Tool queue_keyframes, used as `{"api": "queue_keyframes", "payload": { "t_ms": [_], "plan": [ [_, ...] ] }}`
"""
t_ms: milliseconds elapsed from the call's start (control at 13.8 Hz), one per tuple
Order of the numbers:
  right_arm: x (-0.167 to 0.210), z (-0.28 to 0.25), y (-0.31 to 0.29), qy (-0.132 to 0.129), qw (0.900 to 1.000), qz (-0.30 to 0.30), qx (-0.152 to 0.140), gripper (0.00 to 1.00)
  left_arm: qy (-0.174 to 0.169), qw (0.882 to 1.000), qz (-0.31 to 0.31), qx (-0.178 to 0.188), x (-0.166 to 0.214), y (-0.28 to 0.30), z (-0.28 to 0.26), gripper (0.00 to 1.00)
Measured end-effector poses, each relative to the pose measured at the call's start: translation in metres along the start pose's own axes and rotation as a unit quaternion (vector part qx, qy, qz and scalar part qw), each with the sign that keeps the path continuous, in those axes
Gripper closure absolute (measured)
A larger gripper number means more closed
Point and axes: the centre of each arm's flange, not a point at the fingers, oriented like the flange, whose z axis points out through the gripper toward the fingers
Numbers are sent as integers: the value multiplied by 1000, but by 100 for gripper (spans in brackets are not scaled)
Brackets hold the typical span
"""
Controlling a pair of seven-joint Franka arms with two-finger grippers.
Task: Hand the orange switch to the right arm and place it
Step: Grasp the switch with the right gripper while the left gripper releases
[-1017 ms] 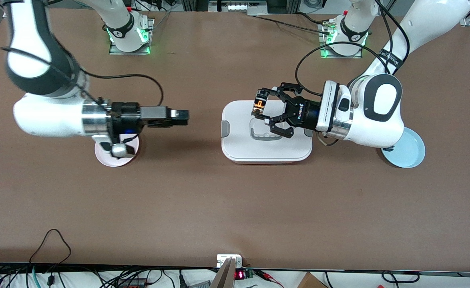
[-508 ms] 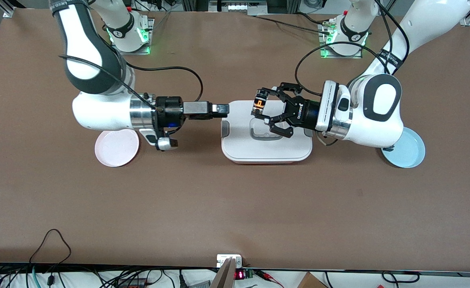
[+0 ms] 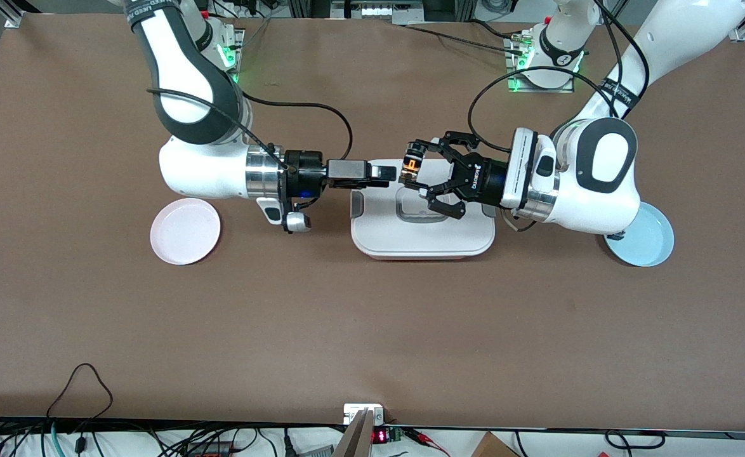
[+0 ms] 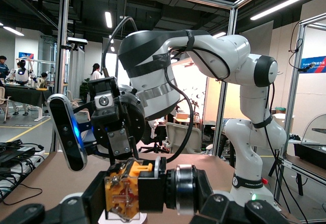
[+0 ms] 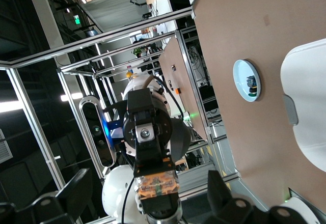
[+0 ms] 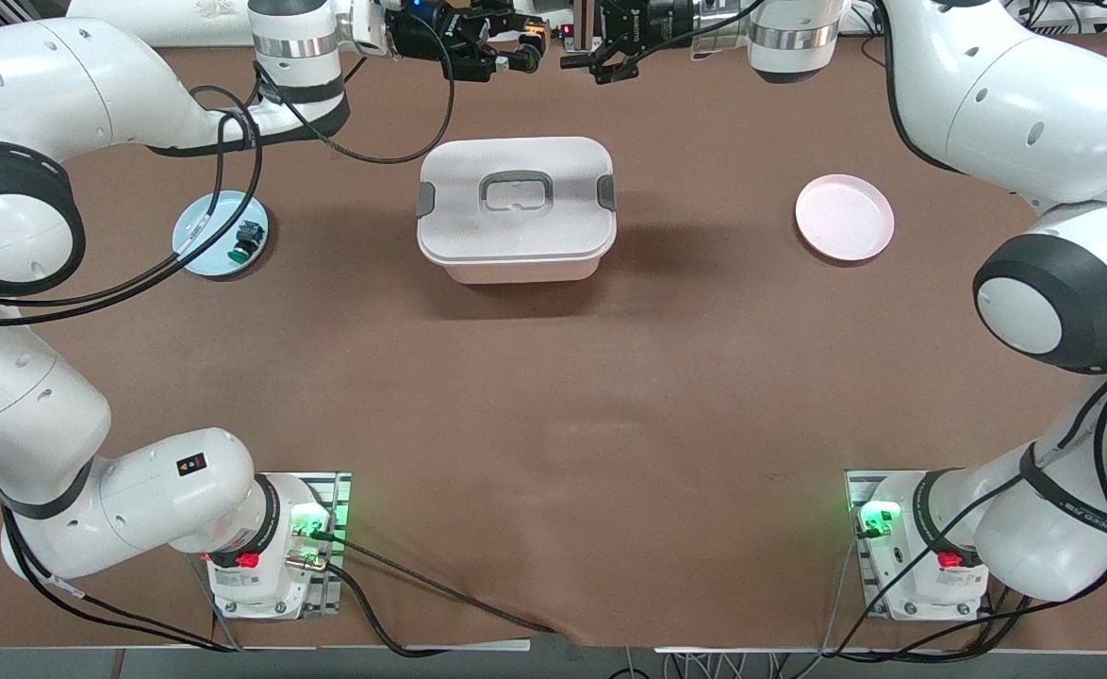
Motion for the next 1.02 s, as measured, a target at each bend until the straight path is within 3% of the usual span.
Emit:
{"api": "queue_keyframes", "payload": {
  "t_ms": [436, 726, 1017],
  "plan": [
    [-18, 31, 6, 27, 1000, 6, -4, 3, 0, 1000, 1, 2, 0, -1, -3, 29],
    [-19, 32, 6, 29, 1000, 7, -3, 4, 0, 1000, 2, 2, 0, -1, -3, 29],
    [-19, 32, 7, 30, 1000, 7, -3, 13, 1, 1000, 2, 2, 1, -1, -3, 29]
  ]
}}
